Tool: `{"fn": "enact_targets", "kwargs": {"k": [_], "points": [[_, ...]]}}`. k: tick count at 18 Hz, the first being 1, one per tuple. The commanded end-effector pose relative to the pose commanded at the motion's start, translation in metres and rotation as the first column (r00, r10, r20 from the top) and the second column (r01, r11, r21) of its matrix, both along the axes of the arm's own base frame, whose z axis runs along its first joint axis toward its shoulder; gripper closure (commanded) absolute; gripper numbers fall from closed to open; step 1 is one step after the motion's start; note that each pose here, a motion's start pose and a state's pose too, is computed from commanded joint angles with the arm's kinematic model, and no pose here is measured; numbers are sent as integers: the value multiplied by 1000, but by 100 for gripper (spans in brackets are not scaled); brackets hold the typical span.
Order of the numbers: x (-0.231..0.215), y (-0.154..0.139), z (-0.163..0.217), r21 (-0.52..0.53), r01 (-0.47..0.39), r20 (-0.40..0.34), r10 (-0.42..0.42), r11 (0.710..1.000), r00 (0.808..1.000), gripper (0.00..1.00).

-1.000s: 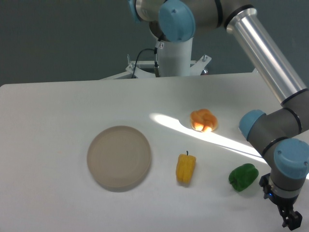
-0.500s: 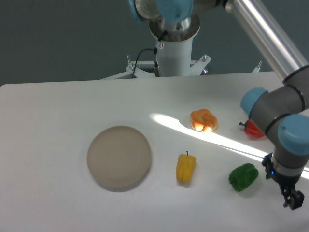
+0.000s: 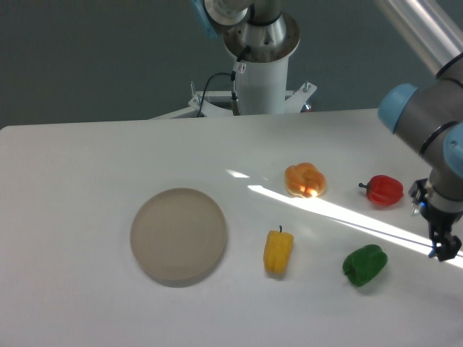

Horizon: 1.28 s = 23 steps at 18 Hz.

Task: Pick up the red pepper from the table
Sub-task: 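Lower the open gripper over the red bell pepper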

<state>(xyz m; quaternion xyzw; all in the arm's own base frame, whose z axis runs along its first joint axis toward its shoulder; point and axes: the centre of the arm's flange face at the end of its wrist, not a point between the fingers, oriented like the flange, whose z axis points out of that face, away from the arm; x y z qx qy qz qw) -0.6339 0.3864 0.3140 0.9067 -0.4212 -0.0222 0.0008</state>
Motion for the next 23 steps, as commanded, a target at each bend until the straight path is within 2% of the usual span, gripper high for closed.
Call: {"fn": "enact_targets", "kwargs": {"k": [2, 4, 7, 10, 18, 23], "points": [[6, -6, -3, 0, 3, 16, -3, 1000, 1000, 0], [17, -27, -14, -6, 19, 45, -18, 1000, 999, 0], [34, -32, -24, 4, 31, 70, -31, 1000, 997, 0], [38, -35, -30, -5, 92, 79, -91, 996, 993, 0], [50, -39, -57, -20, 90, 128, -87, 996, 988, 0], [50, -40, -64, -23, 90, 118, -87, 996, 989, 0]]}}
